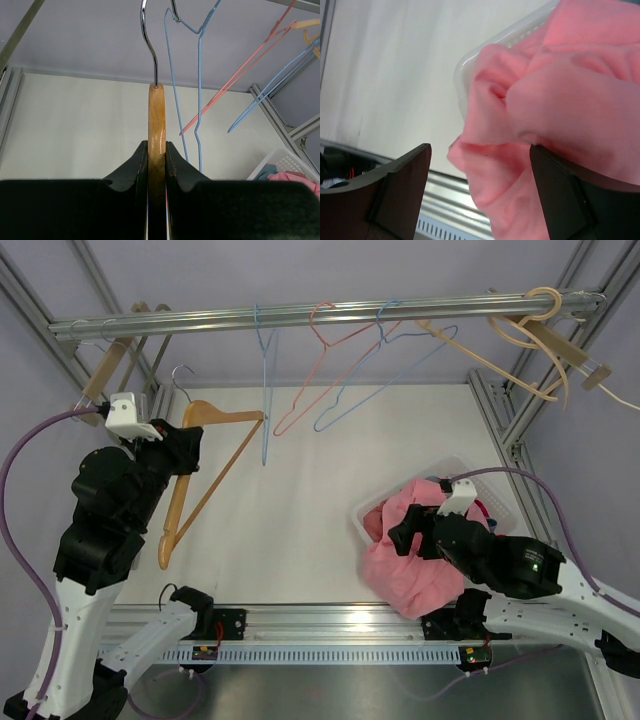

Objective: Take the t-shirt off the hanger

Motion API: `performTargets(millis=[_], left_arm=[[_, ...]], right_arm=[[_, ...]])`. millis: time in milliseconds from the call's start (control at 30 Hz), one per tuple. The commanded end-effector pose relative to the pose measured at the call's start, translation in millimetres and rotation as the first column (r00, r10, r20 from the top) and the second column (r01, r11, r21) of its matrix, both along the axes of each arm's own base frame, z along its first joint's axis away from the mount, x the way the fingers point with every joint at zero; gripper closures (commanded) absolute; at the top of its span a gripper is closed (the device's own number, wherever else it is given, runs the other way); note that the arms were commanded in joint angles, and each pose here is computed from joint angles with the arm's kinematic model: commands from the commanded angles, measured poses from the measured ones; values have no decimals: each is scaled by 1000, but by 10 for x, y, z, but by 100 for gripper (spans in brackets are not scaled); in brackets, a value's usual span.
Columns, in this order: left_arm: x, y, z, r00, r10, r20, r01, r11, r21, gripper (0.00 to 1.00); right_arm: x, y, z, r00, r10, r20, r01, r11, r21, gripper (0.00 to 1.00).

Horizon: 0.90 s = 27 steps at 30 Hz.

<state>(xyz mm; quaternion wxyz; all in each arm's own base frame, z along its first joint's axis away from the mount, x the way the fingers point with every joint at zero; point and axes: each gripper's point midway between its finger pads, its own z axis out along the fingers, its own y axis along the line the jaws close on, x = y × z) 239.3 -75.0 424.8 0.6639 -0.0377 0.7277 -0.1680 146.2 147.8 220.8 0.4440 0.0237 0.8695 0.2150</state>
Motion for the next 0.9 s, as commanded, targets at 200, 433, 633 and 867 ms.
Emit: performTargets(millis=[200, 433, 633, 867], left_arm=[[-104, 60, 355, 991, 9, 136, -4, 999, -40, 100], [-134, 19, 400, 989, -14, 145, 22, 998, -57, 100], [-193, 15, 369, 988, -27, 151, 37, 997, -61, 100], [-278, 54, 321, 987, -25, 161, 36, 997, -62, 100]], right_arm=[[-504, 218, -415, 908, 331, -256, -376, 914, -153, 5], [-502, 221, -564, 897, 289, -335, -374, 900, -224, 13], [-365, 225, -455, 932, 249, -266, -310, 924, -222, 54], [-453, 271, -683, 896, 274, -348, -373, 891, -259, 67]])
